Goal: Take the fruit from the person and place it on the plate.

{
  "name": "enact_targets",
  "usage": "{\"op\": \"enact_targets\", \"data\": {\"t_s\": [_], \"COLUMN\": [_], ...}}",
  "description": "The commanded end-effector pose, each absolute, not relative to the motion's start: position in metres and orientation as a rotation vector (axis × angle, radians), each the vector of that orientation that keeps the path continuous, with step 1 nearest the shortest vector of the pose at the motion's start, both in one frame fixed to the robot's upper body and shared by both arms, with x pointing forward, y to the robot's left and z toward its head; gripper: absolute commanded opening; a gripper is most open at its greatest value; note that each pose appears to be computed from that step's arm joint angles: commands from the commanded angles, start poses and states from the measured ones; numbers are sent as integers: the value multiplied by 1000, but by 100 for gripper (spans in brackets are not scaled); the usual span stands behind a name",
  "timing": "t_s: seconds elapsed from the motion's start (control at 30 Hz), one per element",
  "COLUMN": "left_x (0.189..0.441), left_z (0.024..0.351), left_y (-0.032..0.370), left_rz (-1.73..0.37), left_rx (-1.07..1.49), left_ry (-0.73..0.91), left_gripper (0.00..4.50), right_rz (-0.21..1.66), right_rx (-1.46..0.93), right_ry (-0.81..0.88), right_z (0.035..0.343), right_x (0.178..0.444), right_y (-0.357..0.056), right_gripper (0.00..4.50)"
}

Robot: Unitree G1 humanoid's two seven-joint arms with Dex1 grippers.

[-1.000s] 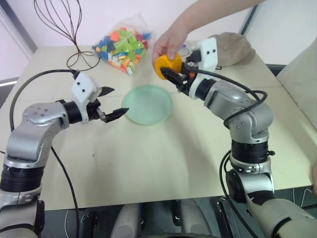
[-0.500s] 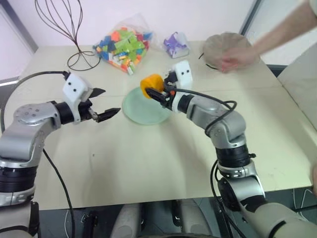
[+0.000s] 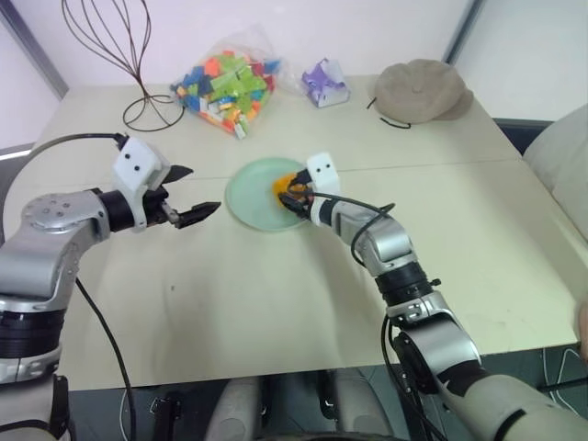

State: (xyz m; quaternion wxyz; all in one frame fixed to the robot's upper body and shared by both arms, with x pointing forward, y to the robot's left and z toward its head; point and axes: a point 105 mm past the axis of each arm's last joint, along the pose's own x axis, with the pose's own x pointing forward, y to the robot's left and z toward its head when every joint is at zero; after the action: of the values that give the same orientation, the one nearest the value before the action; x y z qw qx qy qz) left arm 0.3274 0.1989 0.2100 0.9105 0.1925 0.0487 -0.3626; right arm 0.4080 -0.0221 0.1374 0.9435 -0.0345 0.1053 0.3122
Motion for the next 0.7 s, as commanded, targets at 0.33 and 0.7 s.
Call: {"op": "enact_targets", "data": {"t_s": [0.33,0.7], "left_x": [324,322], "left_z": [219,217], "left_y": [194,192], "left_rz": [-777,-794], "left_rx": [420,420], "left_ry": [59,60], "left_gripper": [450,450], "right_rz": [779,926], "right_rx": [-112,-324], "right_ry": [-25,-69], "right_z": [230,261], "right_x": [369,292], "right_y": [-46,-116], "right_gripper": [447,447]}}
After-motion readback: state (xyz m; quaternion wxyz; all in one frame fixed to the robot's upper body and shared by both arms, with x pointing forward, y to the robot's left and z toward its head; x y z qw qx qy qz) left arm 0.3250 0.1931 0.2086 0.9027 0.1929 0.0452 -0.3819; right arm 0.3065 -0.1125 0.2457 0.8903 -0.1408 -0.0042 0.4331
